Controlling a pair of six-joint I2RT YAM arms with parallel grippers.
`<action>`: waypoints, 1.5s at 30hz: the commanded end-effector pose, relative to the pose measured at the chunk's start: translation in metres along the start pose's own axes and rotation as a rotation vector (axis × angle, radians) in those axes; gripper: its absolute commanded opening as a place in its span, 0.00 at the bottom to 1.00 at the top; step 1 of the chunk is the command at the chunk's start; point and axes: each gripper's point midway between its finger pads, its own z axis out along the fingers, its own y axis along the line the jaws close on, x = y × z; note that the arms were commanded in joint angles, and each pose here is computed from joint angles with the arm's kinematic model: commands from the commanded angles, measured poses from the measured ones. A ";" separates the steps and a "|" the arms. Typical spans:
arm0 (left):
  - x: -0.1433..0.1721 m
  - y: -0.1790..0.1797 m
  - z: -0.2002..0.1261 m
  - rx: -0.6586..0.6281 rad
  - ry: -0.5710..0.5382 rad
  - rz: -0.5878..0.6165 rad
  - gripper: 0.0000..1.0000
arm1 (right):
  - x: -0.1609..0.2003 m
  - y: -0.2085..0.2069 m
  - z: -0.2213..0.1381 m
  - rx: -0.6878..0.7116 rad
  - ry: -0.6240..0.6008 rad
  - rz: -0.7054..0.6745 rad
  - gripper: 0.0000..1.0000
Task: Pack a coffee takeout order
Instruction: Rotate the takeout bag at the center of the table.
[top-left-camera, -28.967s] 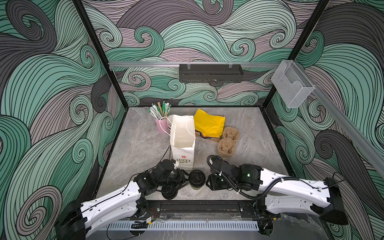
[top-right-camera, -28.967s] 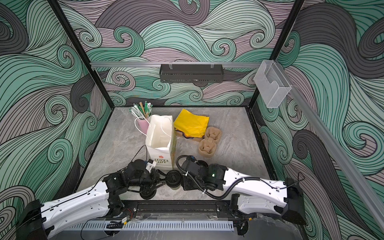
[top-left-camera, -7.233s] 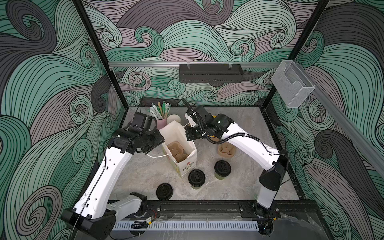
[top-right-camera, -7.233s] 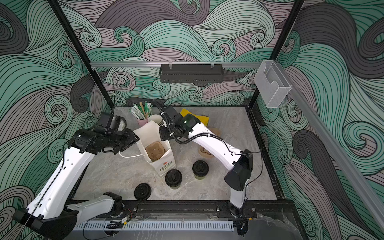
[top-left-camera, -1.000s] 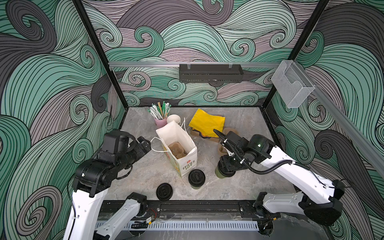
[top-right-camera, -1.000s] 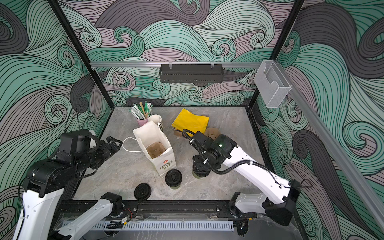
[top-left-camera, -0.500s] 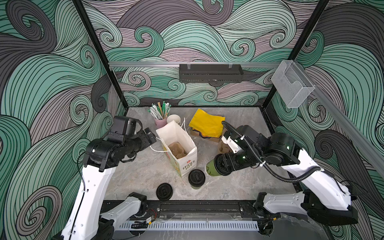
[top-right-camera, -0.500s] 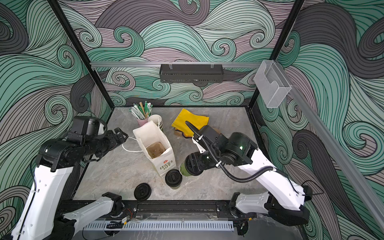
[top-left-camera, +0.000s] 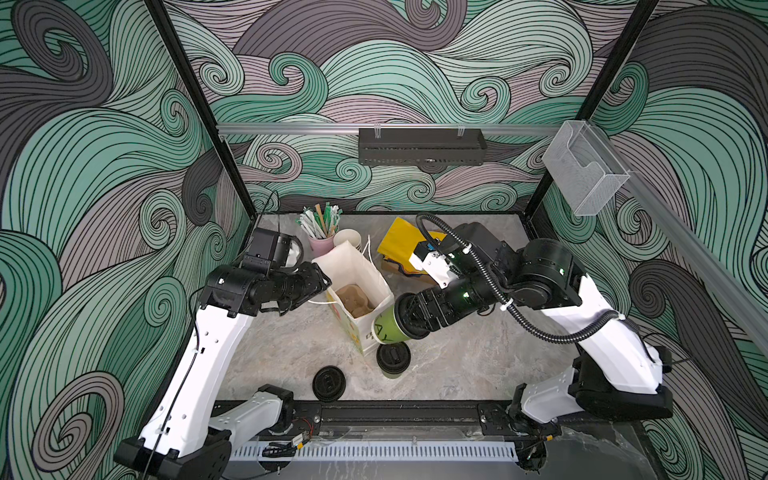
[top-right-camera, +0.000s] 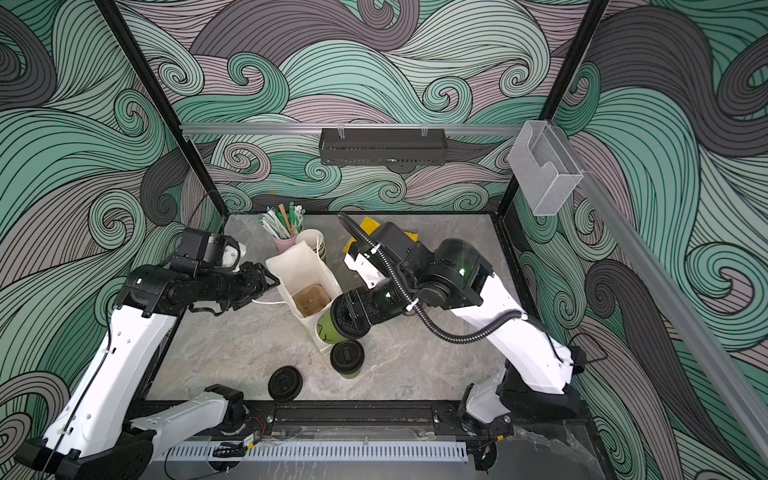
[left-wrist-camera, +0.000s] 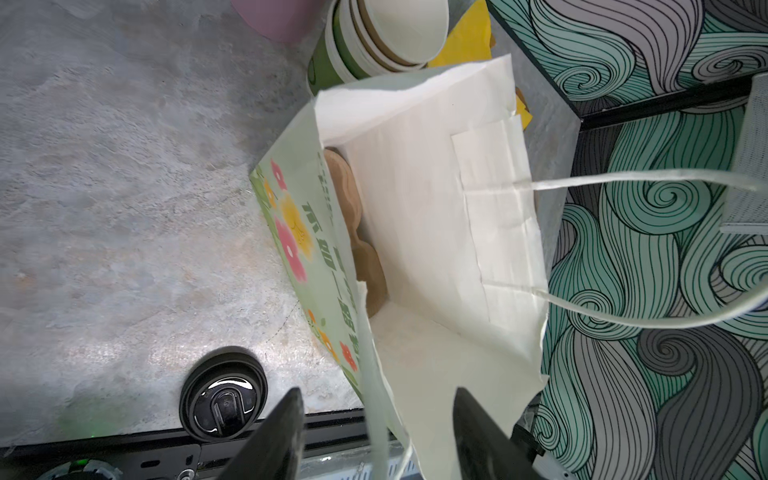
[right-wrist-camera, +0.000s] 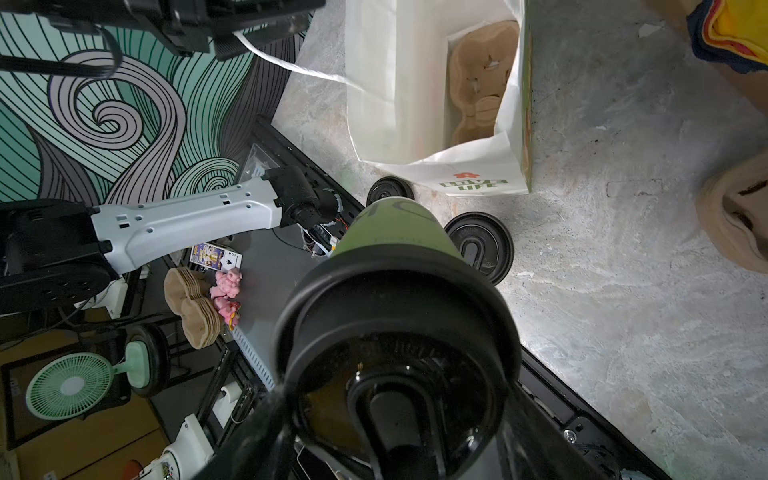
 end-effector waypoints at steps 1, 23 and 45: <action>0.002 -0.012 0.007 0.070 0.043 -0.007 0.60 | 0.001 0.002 -0.001 0.003 0.014 -0.034 0.69; 0.023 -0.004 0.043 0.045 0.198 -0.141 0.06 | -0.016 -0.005 -0.014 0.059 -0.074 -0.032 0.69; 0.001 -0.064 0.047 0.277 -0.063 -0.330 0.00 | -0.082 -0.033 -0.020 0.211 -0.224 -0.016 0.69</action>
